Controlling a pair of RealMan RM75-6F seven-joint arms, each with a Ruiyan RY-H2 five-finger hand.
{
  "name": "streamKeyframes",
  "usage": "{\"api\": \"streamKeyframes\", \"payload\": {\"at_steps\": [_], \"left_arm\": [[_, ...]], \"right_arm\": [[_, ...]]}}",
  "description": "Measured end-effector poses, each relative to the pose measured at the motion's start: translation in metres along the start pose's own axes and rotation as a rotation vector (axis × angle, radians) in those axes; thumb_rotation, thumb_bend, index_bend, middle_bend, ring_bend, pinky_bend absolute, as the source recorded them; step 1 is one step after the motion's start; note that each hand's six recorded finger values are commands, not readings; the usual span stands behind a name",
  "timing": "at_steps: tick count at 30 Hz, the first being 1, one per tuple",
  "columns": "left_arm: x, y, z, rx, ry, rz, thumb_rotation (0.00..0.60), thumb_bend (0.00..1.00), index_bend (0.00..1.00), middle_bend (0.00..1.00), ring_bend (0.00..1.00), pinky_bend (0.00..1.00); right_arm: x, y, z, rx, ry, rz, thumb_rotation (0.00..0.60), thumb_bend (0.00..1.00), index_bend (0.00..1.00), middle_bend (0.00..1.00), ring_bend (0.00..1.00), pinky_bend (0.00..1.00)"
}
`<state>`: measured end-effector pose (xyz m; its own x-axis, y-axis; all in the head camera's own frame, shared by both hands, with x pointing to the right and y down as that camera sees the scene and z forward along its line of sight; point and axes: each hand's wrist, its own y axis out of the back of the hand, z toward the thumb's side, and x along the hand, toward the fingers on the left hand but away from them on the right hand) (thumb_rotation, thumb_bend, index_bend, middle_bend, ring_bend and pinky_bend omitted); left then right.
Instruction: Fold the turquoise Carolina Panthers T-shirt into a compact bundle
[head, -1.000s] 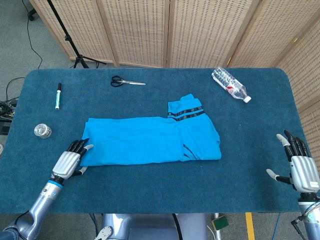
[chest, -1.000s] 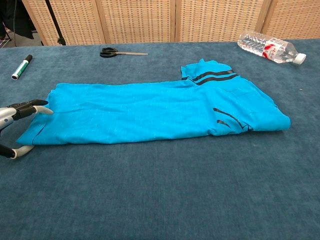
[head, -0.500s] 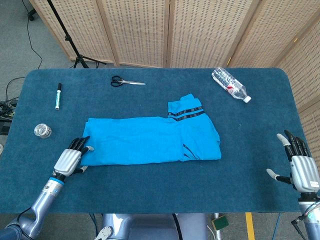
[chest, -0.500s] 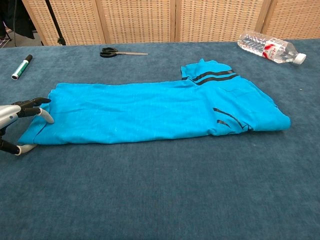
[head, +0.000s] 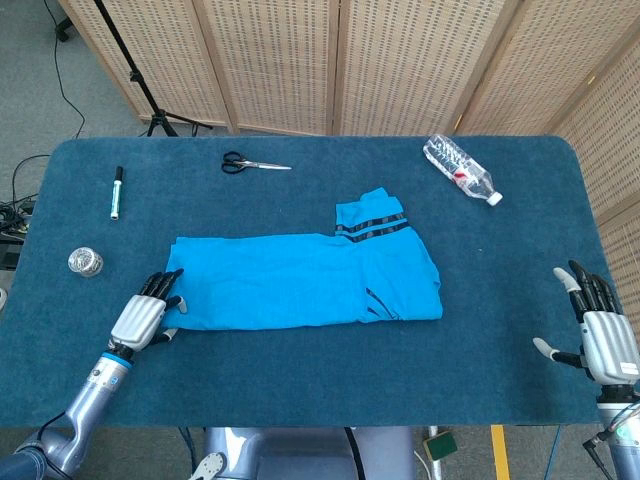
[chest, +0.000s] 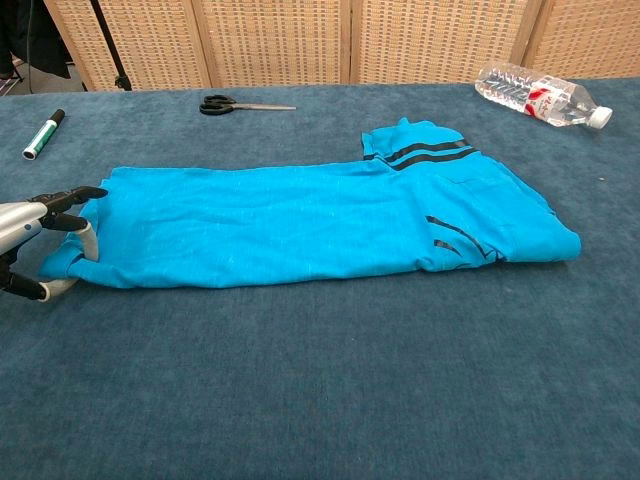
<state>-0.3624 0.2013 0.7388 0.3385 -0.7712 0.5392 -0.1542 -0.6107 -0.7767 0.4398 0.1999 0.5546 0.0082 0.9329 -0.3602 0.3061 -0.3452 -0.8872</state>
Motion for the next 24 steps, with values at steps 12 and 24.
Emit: {"api": "streamKeyframes", "payload": {"at_steps": [12,24], "left_arm": [[0.005,0.008,-0.001,0.042,-0.009,0.036,0.6,0.49,0.76,0.0,0.0,0.0],[0.001,0.018,-0.015,0.115,0.001,0.027,0.6,0.63,0.8,0.0,0.0,0.0]], "right_arm": [[0.0,0.001,0.0,-0.004,0.002,0.0,0.6,0.0,0.0,0.0,0.0,0.0],[0.0,0.0,0.001,-0.004,0.005,0.001,0.6,0.0,0.0,0.0,0.0,0.0]]}}
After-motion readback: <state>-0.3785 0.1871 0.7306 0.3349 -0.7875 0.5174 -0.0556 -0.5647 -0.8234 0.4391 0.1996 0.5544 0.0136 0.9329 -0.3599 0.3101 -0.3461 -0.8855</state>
